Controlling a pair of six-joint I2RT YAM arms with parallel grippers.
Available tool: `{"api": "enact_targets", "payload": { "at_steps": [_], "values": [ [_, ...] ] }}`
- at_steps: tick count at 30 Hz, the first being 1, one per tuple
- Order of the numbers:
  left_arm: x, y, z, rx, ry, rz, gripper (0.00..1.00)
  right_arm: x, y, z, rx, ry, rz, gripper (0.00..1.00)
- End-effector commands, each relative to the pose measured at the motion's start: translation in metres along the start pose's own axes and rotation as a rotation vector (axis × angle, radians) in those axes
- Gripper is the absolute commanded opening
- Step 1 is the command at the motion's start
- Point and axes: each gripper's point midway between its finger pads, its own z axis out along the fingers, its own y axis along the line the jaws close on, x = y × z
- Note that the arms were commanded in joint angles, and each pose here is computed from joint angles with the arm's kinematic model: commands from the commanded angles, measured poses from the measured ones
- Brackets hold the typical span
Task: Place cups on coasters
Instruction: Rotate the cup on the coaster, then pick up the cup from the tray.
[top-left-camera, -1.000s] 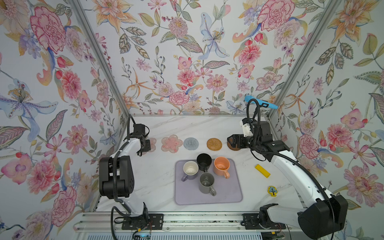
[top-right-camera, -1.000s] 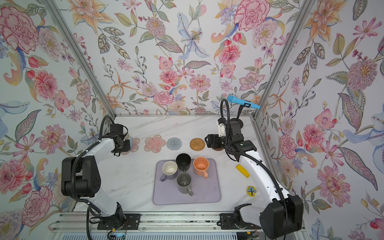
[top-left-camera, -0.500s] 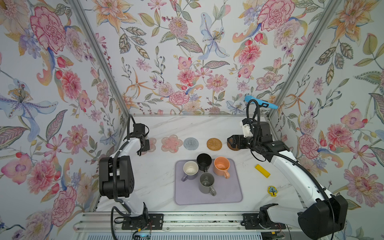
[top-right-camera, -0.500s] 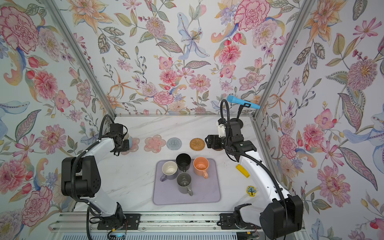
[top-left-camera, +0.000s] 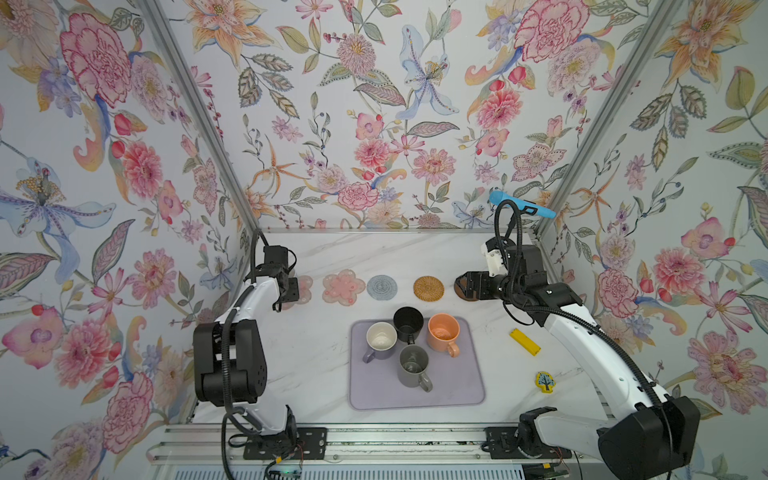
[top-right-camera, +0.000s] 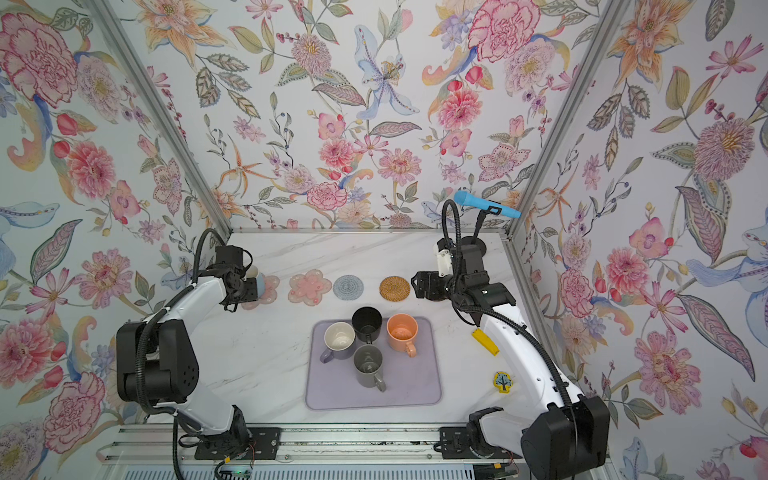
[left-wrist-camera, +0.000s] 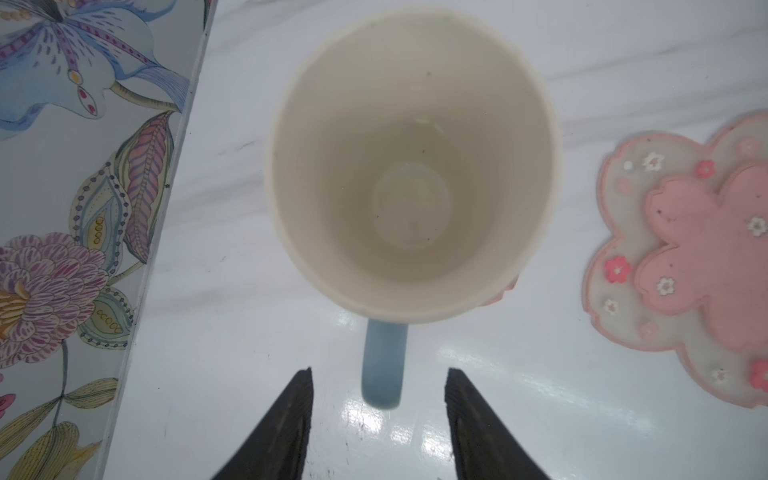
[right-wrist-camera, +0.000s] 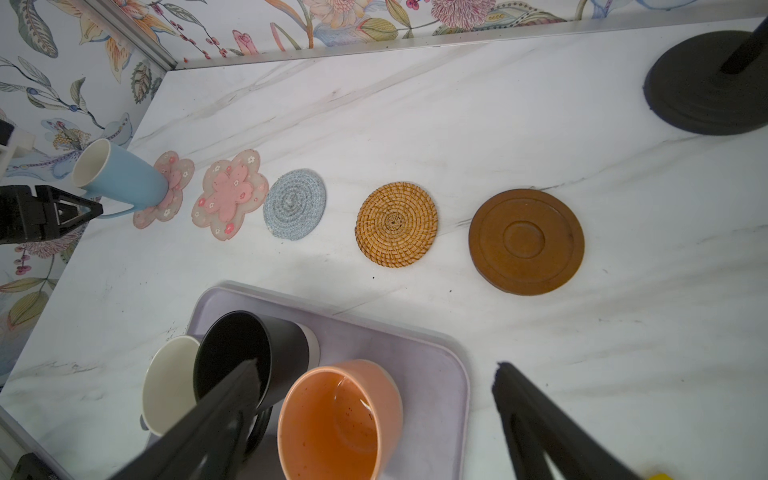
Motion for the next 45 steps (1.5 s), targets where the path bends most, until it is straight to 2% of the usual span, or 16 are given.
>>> {"api": "enact_targets", "payload": {
  "at_steps": [1,11,21,28,41,45],
  "values": [
    [-0.006,0.004,-0.033,0.033,-0.056,-0.032,0.62,0.012,-0.003,-0.002,0.017,0.032,-0.006,0.9],
    [0.004,0.009,-0.07,0.034,-0.079,-0.049,0.66,0.018,0.002,-0.013,0.014,0.017,-0.003,0.9],
    [0.008,-0.022,-0.107,0.079,-0.131,0.013,0.69,0.033,0.01,-0.024,0.017,0.008,0.01,0.9],
    [0.02,-0.043,-0.127,0.158,-0.148,0.029,0.76,0.05,0.015,-0.032,0.031,0.009,0.026,0.89],
    [0.047,-0.062,-0.119,0.21,-0.112,0.061,0.76,0.08,0.017,-0.035,0.053,0.051,0.039,0.87],
    [0.051,-0.069,-0.114,0.219,-0.121,0.029,0.75,0.091,0.02,-0.033,0.046,0.077,0.042,0.85]
  ]
}}
